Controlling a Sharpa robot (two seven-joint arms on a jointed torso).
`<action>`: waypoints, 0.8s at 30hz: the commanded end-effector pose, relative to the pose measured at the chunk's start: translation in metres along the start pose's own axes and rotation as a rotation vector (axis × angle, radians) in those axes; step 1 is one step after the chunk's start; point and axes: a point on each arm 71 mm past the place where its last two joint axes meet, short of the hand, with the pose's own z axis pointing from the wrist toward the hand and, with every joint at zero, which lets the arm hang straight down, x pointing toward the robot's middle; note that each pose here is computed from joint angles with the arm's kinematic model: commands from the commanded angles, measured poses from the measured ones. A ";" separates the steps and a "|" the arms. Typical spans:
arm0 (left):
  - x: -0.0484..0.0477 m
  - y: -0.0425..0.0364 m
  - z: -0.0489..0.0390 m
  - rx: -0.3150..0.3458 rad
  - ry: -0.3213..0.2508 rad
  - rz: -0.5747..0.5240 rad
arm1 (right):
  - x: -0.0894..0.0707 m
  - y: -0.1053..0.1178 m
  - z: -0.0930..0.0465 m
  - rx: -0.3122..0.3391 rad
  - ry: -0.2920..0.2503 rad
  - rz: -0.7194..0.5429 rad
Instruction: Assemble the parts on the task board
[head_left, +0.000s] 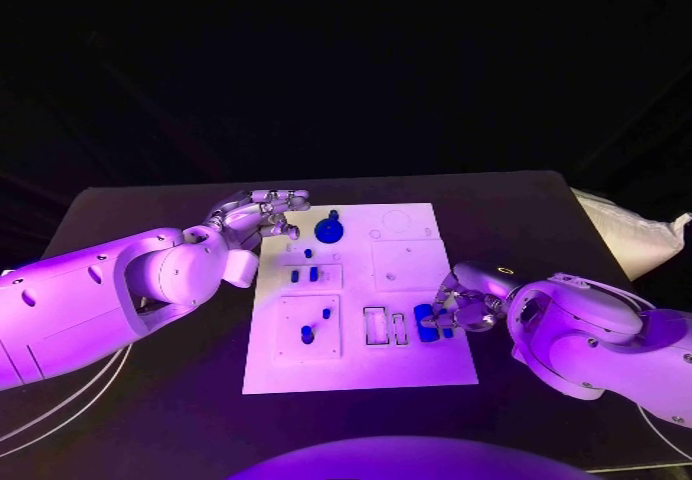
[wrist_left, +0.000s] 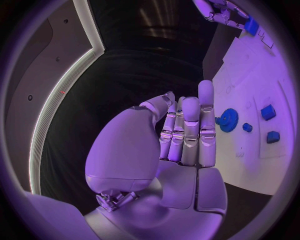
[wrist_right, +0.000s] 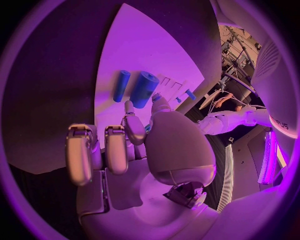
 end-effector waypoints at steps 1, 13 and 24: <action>0.0020 -0.0004 -0.0001 0.006 0.020 -0.001 | 0.004 0.002 0.002 0.001 0.022 -0.033; 0.0013 -0.0003 -0.0009 0.005 0.020 -0.001 | 0.018 0.008 0.012 -0.010 0.056 -0.027; 0.0005 -0.0002 -0.0019 0.001 0.021 -0.002 | 0.022 0.005 0.015 0.016 0.066 0.073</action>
